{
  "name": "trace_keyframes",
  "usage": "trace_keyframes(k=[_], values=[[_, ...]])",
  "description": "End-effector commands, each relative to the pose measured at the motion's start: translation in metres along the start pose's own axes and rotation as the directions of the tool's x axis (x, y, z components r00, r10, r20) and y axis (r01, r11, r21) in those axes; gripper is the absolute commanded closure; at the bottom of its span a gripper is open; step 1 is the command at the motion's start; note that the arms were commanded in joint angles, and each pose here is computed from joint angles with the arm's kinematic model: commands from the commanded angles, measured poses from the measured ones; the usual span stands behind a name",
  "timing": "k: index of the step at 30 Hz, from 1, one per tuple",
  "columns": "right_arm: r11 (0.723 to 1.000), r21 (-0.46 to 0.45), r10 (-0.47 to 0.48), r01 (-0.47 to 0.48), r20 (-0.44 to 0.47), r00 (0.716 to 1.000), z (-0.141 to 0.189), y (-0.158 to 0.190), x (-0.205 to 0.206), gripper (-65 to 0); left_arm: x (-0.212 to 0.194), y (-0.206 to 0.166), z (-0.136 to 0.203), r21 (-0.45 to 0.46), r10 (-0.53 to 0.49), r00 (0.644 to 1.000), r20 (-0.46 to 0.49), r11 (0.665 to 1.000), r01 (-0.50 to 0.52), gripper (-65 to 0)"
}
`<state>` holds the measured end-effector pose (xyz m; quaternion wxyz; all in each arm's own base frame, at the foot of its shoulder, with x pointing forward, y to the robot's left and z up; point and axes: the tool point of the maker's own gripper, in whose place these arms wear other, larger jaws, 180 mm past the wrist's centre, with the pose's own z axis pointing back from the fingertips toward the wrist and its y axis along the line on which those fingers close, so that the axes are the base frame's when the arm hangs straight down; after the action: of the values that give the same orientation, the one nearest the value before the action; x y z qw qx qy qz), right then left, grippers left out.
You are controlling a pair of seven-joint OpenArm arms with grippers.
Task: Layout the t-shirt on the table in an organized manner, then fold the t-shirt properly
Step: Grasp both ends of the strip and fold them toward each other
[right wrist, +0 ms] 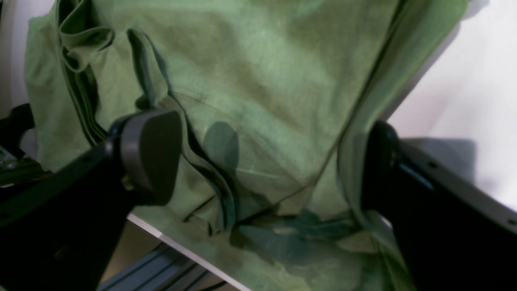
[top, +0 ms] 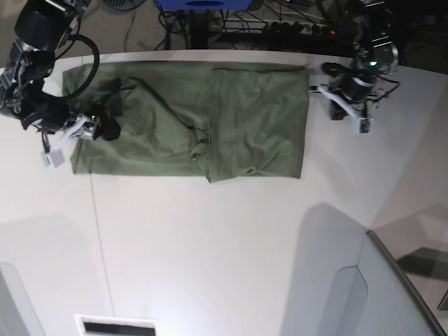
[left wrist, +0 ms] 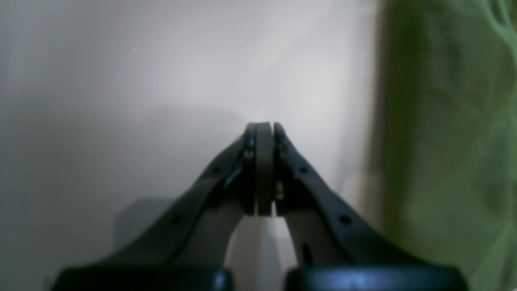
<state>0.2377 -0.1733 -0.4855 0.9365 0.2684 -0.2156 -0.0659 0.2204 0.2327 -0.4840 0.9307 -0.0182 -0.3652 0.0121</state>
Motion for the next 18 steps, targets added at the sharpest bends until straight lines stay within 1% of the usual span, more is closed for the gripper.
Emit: trace_keyframes(k=[1, 4, 6, 8, 10, 12, 15, 18], values=[[0.999, -0.038, -0.006, 0.002, -0.116, 0.993, 0.0, -0.007, -0.027, -53.6, 0.003, 0.0, -0.004, 0.0, -0.011, 1.0, -0.007, 1.0, 0.011, 0.0], [0.999, -0.038, -0.007, 0.002, -0.119, 0.993, -0.001, -0.008, -0.027, -42.6, -0.005, -0.023, -0.019, -0.055, -0.016, 0.999, -0.041, 0.998, 0.014, 0.0], [0.999, -0.04, -0.004, -0.001, -0.12, 0.993, 0.0, -0.008, -0.027, -37.2, -0.012, -0.039, -0.023, -0.096, -0.037, 0.997, -0.061, 0.995, 0.031, 0.0], [0.999, -0.042, -0.001, -0.004, -0.119, 0.993, 0.0, -0.009, -0.025, -34.8, -0.014, -0.052, -0.024, -0.128, -0.051, 0.997, -0.066, 0.991, 0.042, 0.0], [0.999, -0.041, 0.0, -0.005, -0.116, 0.993, -0.001, -0.008, -0.024, -33.6, -0.014, -0.054, -0.025, -0.133, -0.052, 0.996, -0.067, 0.99, 0.043, 0.0], [0.999, -0.042, 0.001, -0.006, -0.115, 0.993, 0.0, -0.009, -0.023, -29.6, -0.015, -0.055, -0.025, -0.135, -0.054, 0.996, -0.068, 0.99, 0.044, 0.0], [0.999, -0.039, 0.008, -0.012, -0.103, 0.995, -0.001, -0.007, -0.015, -18.2, -0.016, -0.055, -0.025, -0.134, -0.052, 0.996, -0.071, 0.99, 0.042, 0.0], [0.999, -0.039, 0.012, -0.016, -0.097, 0.995, -0.001, -0.007, -0.011, -4.8, -0.017, -0.056, -0.025, -0.138, -0.054, 0.996, -0.075, 0.989, 0.043, 0.0]])
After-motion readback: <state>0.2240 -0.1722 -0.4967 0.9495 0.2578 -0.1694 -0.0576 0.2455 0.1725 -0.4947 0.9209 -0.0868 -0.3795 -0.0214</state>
